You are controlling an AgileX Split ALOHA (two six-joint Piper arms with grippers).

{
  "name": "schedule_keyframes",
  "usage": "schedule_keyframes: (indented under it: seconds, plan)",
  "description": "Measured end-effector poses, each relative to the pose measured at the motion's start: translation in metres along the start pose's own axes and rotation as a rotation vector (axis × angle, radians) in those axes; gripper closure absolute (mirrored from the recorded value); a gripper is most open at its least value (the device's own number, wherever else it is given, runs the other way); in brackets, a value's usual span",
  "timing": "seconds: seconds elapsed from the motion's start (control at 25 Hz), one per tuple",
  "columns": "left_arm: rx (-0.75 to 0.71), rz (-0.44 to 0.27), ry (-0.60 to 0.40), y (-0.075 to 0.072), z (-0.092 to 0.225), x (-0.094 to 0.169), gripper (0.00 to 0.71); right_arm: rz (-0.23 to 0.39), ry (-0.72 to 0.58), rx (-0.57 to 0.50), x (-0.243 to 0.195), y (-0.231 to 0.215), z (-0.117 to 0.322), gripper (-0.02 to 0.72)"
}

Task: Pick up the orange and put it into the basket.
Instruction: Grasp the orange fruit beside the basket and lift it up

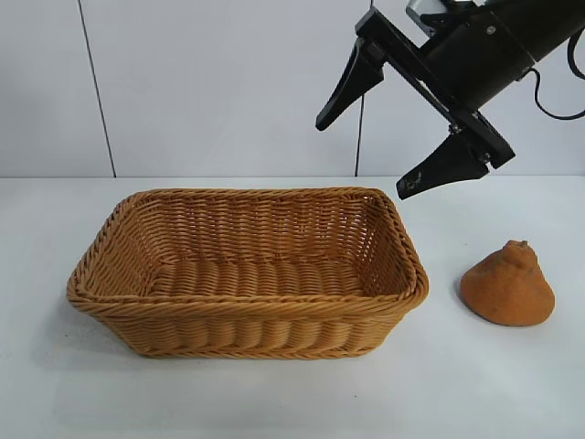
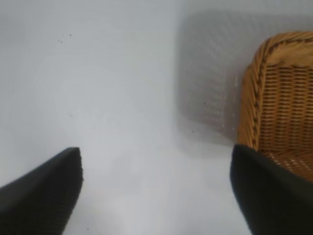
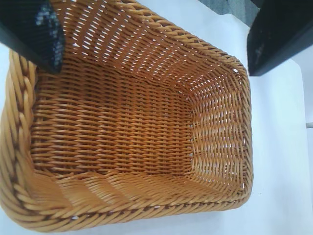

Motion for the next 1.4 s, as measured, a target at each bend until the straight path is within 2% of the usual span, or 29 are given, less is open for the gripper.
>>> schedule_keyframes:
  seconds: [0.12, 0.32, 0.64, 0.84, 0.92, 1.28, 1.4]
  plan:
    - [-0.015, 0.002, -0.016, 0.004, 0.044, 0.012, 0.121, -0.003, 0.000, -0.002, 0.000, 0.001, 0.000, 0.010]
    - [-0.024, 0.005, -0.049, 0.013, 0.113, 0.013, 0.123, -0.006, 0.000, -0.005, 0.000, 0.001, 0.000, 0.010]
    - [-0.043, 0.032, -0.317, 0.022, 0.170, 0.008, 0.125, -0.009, 0.002, -0.006, 0.000, 0.002, 0.000, 0.010]
    - [-0.062, 0.051, -0.496, 0.022, 0.179, 0.026, 0.126, -0.011, 0.005, -0.006, 0.000, 0.002, 0.001, 0.010]
    - [-0.067, 0.056, -0.537, 0.022, 0.181, 0.031, 0.126, -0.013, -0.004, 0.000, 0.004, 0.005, 0.000, 0.010]
    - [-0.072, 0.063, -0.587, 0.021, 0.184, 0.037, 0.126, -0.012, -0.046, 0.075, 0.028, 0.021, -0.008, 0.010]
    - [-0.081, 0.072, -0.659, 0.021, 0.188, 0.046, 0.127, 0.012, -0.047, 0.120, 0.037, 0.023, -0.011, 0.010]
Point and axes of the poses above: a point on each arm's last joint axis where the gripper is mounted, x pointing back along that axis away from the gripper, y along the wrist's bending axis when the last joint is at zero, z = x × y, the point moved 10 cm from there along -x, pointing out along that axis toward the gripper, and after that the axes turned 6 degrees about x, right-handed, at the moved point
